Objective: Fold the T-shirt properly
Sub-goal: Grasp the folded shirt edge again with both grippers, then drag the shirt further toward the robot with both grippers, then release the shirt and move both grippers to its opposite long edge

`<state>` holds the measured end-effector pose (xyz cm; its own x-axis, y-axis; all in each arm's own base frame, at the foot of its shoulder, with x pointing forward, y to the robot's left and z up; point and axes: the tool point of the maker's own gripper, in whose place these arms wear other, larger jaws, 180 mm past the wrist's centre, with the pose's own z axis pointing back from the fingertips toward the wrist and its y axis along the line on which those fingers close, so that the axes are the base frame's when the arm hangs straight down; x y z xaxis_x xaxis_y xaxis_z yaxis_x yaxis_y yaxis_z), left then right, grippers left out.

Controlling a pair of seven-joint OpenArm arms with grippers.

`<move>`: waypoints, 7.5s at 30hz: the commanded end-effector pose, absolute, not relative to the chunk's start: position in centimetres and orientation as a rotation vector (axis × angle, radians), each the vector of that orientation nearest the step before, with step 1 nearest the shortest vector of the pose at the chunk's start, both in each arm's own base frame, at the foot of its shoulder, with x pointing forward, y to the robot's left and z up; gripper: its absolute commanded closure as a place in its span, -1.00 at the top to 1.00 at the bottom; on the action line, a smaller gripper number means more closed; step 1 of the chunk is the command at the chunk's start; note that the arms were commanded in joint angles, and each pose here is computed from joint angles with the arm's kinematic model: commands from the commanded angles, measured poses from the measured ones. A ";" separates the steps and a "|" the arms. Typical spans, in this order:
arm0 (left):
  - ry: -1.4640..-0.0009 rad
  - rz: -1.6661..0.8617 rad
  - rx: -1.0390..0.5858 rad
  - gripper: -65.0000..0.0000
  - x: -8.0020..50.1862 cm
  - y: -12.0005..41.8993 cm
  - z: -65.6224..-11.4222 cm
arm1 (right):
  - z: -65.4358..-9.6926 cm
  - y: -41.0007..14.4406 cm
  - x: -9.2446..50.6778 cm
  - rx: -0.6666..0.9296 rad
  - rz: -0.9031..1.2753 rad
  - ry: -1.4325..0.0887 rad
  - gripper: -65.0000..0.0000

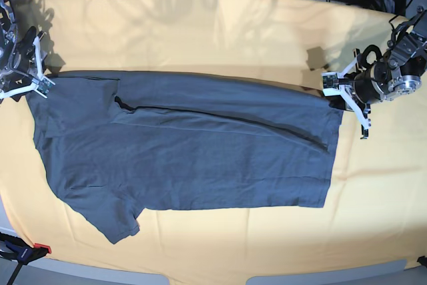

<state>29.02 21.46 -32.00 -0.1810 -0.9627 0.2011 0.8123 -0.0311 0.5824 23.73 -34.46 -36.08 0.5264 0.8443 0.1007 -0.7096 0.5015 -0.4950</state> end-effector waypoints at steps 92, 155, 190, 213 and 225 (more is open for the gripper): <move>-0.351 -1.794 -0.032 -1.00 18.6 23.7 -27.2 | -27.9 -31.8 16.5 0.104 0.965 0.066 -1.00; -0.250 -1.743 -0.271 -1.00 12.6 22.6 -29.9 | -33.5 -32.7 5.0 -0.030 1.289 0.376 -1.00; -0.155 -1.765 -0.200 -0.08 11.6 22.0 -29.0 | -30.5 -29.9 5.4 0.074 1.336 0.396 0.02; -0.647 -0.655 0.012 -0.08 36.3 35.5 -24.9 | -20.2 -41.8 29.2 -0.668 0.672 -0.345 0.02; -0.469 -0.232 -0.493 -0.08 34.4 32.8 -33.0 | -20.6 -44.6 29.0 -0.674 0.575 -0.321 0.02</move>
